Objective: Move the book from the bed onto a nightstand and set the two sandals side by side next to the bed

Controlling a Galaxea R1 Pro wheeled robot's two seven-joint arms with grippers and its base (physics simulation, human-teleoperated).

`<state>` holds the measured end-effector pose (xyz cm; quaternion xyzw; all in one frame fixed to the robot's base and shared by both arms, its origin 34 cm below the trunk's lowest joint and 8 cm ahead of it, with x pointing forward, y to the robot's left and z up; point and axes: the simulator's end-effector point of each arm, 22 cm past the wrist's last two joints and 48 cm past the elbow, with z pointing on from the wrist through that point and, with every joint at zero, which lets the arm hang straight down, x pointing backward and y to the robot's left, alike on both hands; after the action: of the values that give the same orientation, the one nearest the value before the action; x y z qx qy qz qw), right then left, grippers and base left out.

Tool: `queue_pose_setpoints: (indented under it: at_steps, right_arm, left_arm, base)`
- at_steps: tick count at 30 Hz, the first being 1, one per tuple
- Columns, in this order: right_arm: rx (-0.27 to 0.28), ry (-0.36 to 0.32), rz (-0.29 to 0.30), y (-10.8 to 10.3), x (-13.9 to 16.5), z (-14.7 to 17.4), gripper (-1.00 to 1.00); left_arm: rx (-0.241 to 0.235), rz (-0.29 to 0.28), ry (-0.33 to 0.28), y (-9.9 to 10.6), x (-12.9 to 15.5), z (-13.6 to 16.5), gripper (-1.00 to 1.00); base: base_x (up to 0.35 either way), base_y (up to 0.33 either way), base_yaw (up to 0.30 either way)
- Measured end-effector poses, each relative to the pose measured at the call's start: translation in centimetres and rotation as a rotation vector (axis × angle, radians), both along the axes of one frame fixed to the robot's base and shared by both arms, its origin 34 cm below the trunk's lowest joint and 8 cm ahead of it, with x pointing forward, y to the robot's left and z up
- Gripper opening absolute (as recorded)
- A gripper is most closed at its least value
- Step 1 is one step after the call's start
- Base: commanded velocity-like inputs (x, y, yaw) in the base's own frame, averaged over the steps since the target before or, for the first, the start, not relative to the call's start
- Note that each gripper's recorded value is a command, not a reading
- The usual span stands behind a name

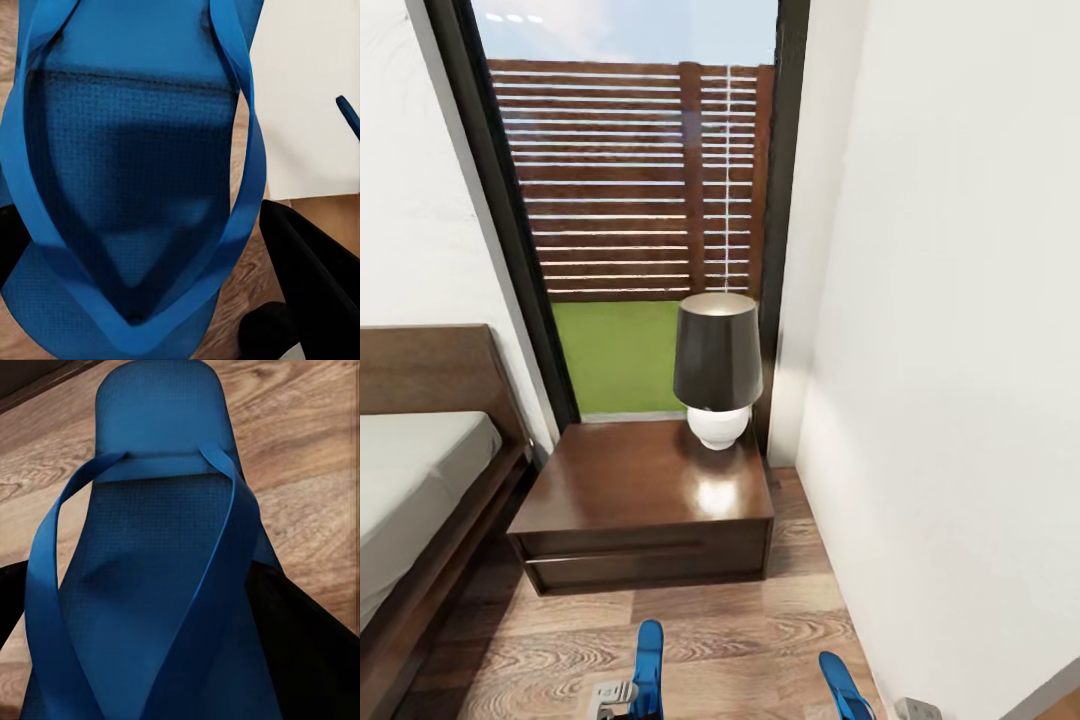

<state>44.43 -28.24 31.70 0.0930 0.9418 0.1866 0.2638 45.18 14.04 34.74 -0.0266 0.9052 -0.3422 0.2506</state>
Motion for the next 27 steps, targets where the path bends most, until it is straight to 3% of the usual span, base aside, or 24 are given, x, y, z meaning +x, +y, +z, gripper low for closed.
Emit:
queue_pose_setpoints:
  at_steps: [8, 20, 27]
  right_arm:
    - [0.000, 0.000, 0.000, -0.02, 0.00, -0.01, -1.00]
    - [0.000, 0.000, 0.000, 0.00, -0.01, -0.01, -1.00]
    - [0.000, 0.000, -0.001, -0.01, 0.00, -0.01, -1.00]
  left_arm:
    - [-0.001, 0.001, 0.000, 0.00, 0.01, 0.00, -1.00]
    - [0.000, -0.001, 0.000, 0.00, -0.01, -0.01, -1.00]
    - [0.000, -0.001, 0.000, -0.01, -0.02, -0.01, -1.00]
  base:
    - [0.008, -0.008, 0.052]
    - [0.000, -0.006, 0.279]
    - [0.000, -0.168, 0.289]
